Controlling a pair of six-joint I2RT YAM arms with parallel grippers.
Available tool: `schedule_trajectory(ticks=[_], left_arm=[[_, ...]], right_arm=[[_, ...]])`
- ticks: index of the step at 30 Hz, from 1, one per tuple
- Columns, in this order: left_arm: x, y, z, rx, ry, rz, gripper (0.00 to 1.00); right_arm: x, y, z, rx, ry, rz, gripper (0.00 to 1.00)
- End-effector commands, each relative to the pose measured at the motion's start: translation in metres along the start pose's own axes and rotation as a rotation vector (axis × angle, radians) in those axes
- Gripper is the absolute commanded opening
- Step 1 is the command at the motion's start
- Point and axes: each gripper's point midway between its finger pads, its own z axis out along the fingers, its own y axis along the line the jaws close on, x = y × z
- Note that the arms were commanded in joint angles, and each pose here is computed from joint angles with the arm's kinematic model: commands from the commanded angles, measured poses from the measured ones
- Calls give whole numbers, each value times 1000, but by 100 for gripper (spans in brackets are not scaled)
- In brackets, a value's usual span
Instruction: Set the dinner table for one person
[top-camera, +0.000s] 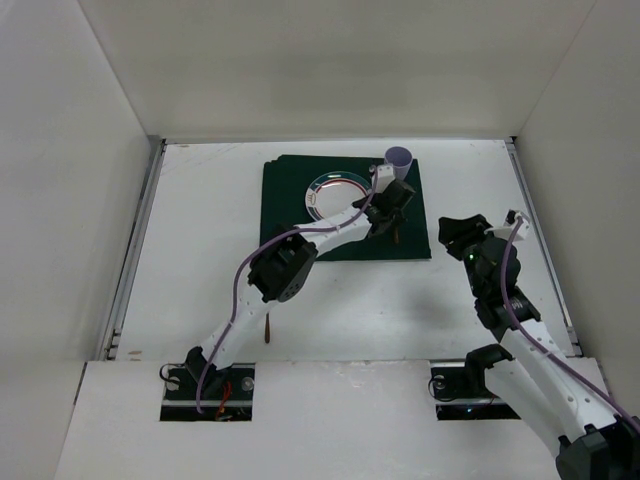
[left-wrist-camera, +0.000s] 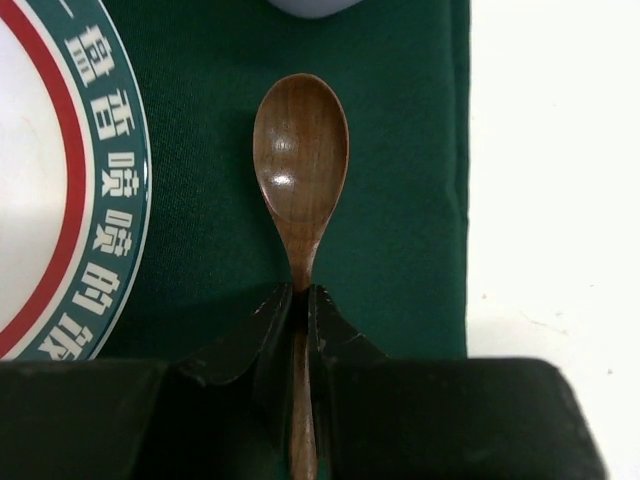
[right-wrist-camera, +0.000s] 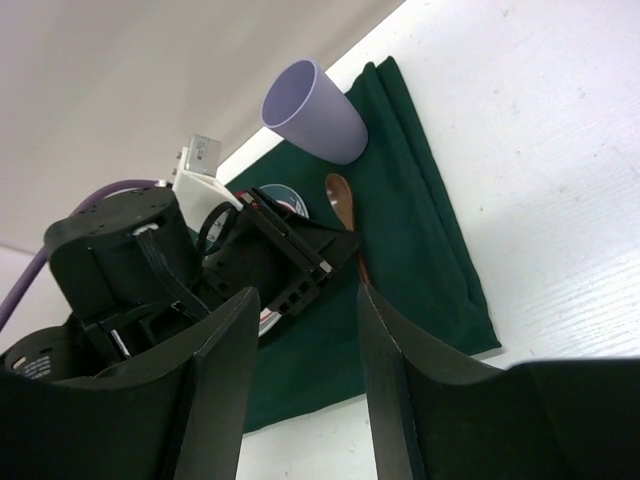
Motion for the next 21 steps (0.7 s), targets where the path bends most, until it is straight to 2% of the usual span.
schedule_trajectory(ticks=[1,14,21], left_arm=[[-13,-17,-7,43,-8,-7,9],[-16,-19,-14,32,-30,42,21],[-66,-49,-63,130,-120,4,31]], right_arm=[[-13,13,1,-50,-41,25,50],[-12,15,2,-58,-37,25,50],[-14,15,0,-61,-46,33,50]])
